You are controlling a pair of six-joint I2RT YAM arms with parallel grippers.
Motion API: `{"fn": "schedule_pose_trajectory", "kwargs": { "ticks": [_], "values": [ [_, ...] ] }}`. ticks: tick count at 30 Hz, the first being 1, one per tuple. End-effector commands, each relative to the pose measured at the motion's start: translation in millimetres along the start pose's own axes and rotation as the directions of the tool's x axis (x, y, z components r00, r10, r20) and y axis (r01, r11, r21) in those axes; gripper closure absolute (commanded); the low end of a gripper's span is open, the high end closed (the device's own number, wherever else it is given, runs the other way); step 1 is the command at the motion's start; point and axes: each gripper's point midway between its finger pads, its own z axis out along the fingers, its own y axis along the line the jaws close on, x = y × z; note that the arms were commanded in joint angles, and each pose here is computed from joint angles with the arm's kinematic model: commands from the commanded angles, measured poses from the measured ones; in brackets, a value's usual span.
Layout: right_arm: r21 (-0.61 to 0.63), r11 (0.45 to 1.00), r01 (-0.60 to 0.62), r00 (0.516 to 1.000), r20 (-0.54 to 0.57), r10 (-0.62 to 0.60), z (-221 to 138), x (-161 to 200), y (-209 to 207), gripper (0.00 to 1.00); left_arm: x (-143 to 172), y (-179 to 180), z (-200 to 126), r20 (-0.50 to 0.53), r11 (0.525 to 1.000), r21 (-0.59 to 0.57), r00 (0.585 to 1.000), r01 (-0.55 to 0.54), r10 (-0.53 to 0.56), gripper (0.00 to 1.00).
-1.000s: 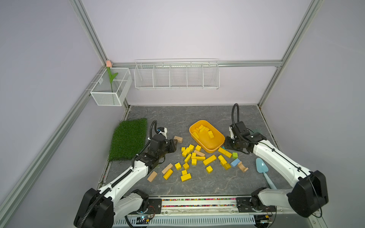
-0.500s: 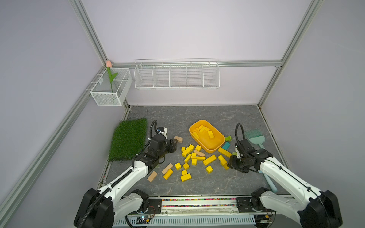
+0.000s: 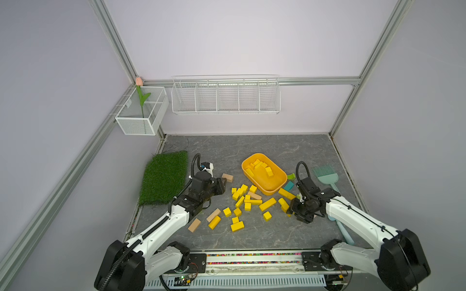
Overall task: Pick out the yellow building blocks
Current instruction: Pick up the building block from the center of the board.
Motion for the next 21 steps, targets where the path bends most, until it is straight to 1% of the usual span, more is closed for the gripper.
{"fn": "schedule_pose_trajectory", "kwargs": {
  "ticks": [1,7,10,14,21],
  "values": [
    [-0.011,1.0,-0.023,1.0,0.006,0.023,-0.5,-4.2,8.2,0.42,-3.0,1.5,-0.6,0.012,1.0,-0.002,1.0,0.016,-0.016,0.52],
    [0.007,1.0,-0.028,1.0,0.001,0.028,4.6,-8.4,9.7,0.42,-2.8,1.3,-0.3,0.01,1.0,0.001,1.0,0.017,-0.017,0.52],
    [0.006,0.999,-0.032,0.999,-0.007,0.032,8.3,-9.9,12.1,0.39,-3.0,1.4,-0.1,0.01,1.0,0.0,1.0,0.017,-0.017,0.52],
    [0.015,0.999,-0.042,0.999,-0.013,0.043,12.1,-11.6,12.8,0.38,-2.5,1.8,-0.3,0.009,1.0,0.0,1.0,0.017,-0.017,0.52],
    [0.036,0.998,-0.057,0.998,0.004,0.057,14.3,-15.3,9.2,0.39,-2.5,1.5,-0.7,0.01,1.0,0.002,1.0,0.016,-0.016,0.52]
  ]
}}
